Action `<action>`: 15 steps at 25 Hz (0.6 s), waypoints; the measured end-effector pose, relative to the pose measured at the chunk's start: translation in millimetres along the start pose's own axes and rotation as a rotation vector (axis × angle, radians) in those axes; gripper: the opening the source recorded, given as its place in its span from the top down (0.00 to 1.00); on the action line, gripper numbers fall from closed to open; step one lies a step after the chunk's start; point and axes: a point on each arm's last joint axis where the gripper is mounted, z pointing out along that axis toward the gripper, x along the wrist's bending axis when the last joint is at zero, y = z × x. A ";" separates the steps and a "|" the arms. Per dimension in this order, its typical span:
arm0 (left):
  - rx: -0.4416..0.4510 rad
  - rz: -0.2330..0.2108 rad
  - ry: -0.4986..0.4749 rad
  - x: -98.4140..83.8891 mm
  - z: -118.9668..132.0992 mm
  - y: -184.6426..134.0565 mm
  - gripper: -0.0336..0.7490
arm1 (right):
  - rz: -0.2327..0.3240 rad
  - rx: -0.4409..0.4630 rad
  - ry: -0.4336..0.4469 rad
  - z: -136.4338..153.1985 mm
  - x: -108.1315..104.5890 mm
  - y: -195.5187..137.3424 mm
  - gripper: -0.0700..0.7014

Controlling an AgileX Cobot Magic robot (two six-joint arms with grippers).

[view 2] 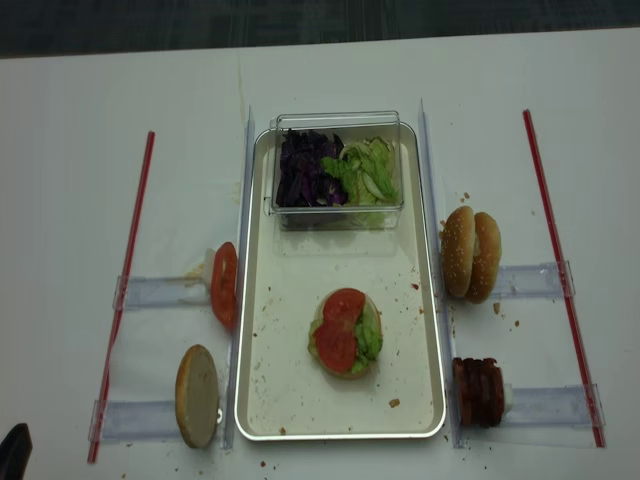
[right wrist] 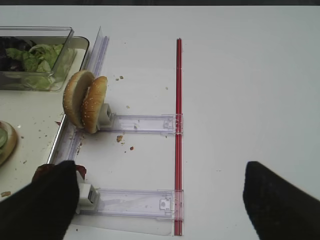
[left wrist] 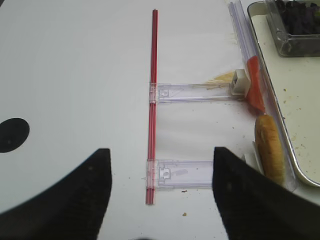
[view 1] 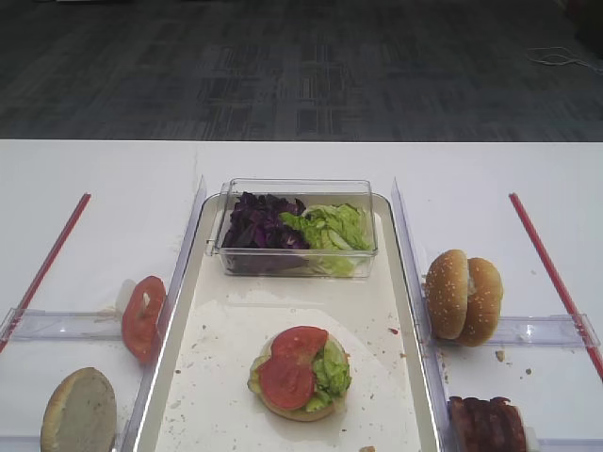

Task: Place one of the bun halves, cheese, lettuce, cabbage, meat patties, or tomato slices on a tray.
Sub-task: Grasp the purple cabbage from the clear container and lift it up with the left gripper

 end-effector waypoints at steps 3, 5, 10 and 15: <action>0.000 0.000 0.000 0.0 0.0 0.0 0.40 | 0.000 0.000 0.000 0.0 0.0 0.0 0.02; 0.000 0.000 0.000 0.0 0.0 0.0 0.40 | 0.000 0.000 0.000 0.0 0.0 0.0 0.02; 0.000 0.000 0.000 0.0 0.0 0.0 0.40 | 0.000 0.000 0.000 0.0 0.0 0.0 0.02; 0.085 0.003 0.003 -0.6 9.8 7.1 0.40 | 0.000 0.000 0.000 0.0 0.0 0.0 0.02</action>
